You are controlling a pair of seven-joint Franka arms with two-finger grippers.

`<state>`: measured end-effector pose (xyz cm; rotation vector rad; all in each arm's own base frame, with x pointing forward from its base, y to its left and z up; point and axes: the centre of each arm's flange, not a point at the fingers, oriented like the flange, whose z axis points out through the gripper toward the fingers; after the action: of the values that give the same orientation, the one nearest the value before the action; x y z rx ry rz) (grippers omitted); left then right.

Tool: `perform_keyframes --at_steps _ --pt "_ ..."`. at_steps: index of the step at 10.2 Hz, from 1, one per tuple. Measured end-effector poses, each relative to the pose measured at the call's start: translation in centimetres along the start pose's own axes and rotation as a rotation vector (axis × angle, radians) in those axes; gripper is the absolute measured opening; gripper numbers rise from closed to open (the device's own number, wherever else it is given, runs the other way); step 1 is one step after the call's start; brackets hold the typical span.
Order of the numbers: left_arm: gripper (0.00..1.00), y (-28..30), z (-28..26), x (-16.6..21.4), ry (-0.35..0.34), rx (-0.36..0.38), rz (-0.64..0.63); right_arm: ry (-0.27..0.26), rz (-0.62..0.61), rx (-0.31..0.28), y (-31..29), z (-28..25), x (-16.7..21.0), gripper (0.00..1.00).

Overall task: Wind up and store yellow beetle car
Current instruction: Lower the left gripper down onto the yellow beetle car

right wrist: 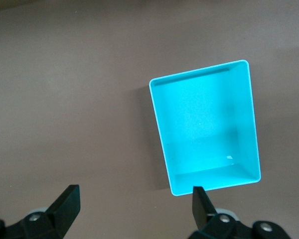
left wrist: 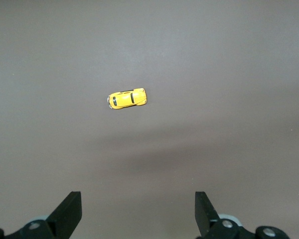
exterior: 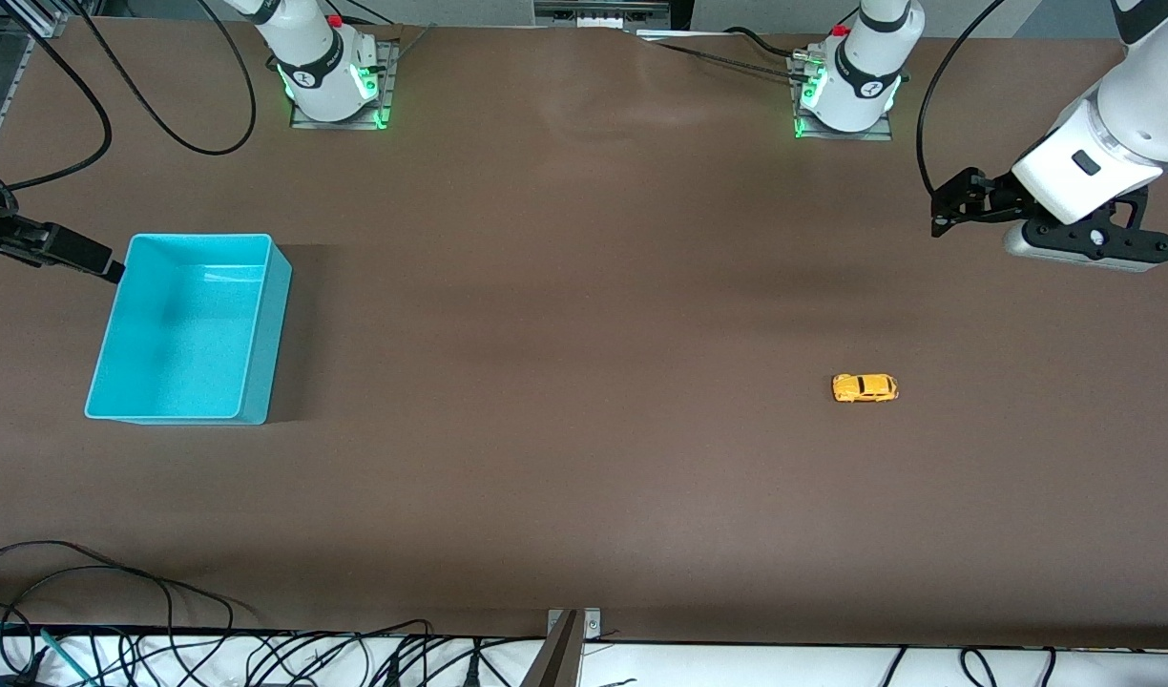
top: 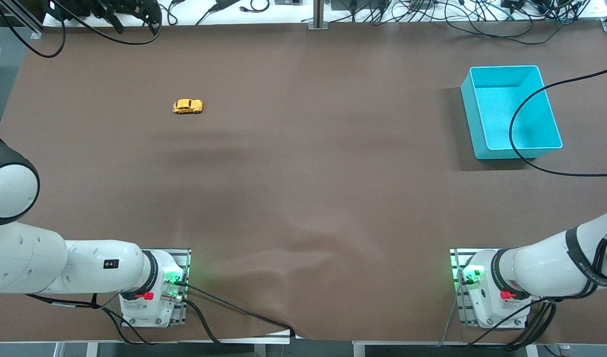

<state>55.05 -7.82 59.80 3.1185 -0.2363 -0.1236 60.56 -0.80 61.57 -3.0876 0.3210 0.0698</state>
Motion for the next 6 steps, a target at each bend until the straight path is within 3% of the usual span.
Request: perform_keyframes --at_steps 3,6 --pt "1.0 -0.2 1.8 1.0 -0.034 -0.007 0.08 0.0 0.0 0.0 0.0 0.0 0.0 1.0" --pt "1.0 -0.5 6.0 3.1 -0.103 -0.032 0.237 -0.001 0.0 0.0 0.0 0.0 0.0 1.0"
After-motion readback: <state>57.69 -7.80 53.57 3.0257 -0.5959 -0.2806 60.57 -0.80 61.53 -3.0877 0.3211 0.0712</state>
